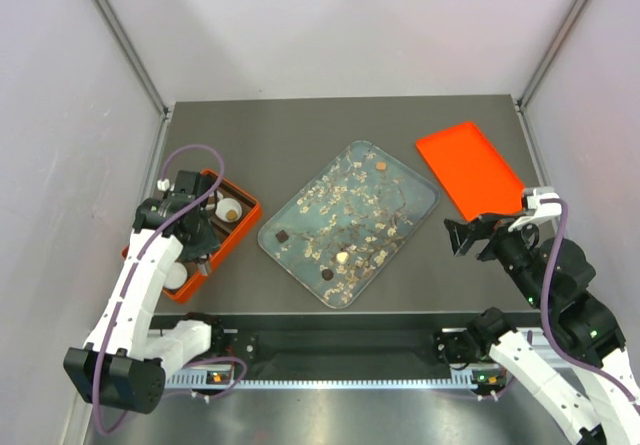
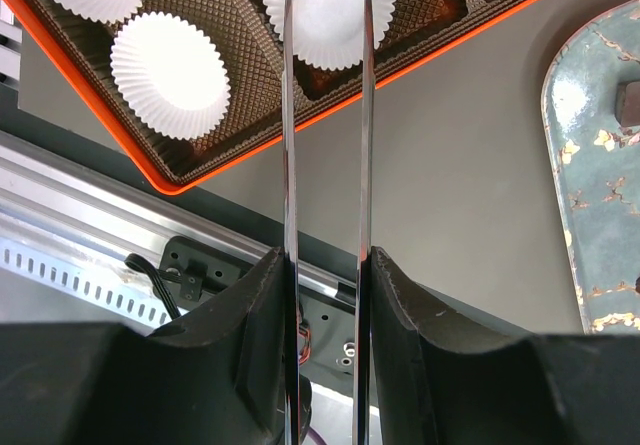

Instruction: Pack the chocolate

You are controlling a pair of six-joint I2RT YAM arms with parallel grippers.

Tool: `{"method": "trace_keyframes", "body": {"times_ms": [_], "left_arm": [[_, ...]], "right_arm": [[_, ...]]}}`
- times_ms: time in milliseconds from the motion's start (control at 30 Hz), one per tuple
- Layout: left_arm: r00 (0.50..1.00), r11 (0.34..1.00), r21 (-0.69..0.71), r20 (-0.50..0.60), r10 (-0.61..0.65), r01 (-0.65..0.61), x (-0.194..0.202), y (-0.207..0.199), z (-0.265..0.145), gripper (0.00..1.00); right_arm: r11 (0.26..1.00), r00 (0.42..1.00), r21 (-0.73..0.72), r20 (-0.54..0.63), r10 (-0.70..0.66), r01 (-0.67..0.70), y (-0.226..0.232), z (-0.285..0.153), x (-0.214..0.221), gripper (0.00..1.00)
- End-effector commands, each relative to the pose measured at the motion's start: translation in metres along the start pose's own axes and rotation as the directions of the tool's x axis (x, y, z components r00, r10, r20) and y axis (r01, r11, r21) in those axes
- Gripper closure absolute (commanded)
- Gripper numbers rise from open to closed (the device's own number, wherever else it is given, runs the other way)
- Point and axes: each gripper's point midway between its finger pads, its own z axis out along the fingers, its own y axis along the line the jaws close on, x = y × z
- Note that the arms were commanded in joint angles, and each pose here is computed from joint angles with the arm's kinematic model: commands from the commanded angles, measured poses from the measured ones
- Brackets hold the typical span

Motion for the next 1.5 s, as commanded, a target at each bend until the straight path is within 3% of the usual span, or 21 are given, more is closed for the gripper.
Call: {"method": "trace_keyframes", "body": {"times_ms": [0, 1467], "left_arm": [[0.999, 1.000, -0.007, 0.036, -0.012, 0.012, -0.008, 0.000, 0.004, 0.64], [0.998, 1.000, 0.010, 0.068, 0.013, -0.014, -0.021, 0.000, -0.014, 0.51]], "right_arm": [[1.000, 0.999, -0.017, 0.037, -0.010, 0.010, 0.004, 0.001, -0.010, 0.00], [0.999, 0.998, -0.030, 0.046, 0.031, -0.030, 0.010, -0.003, -0.023, 0.00]]}}
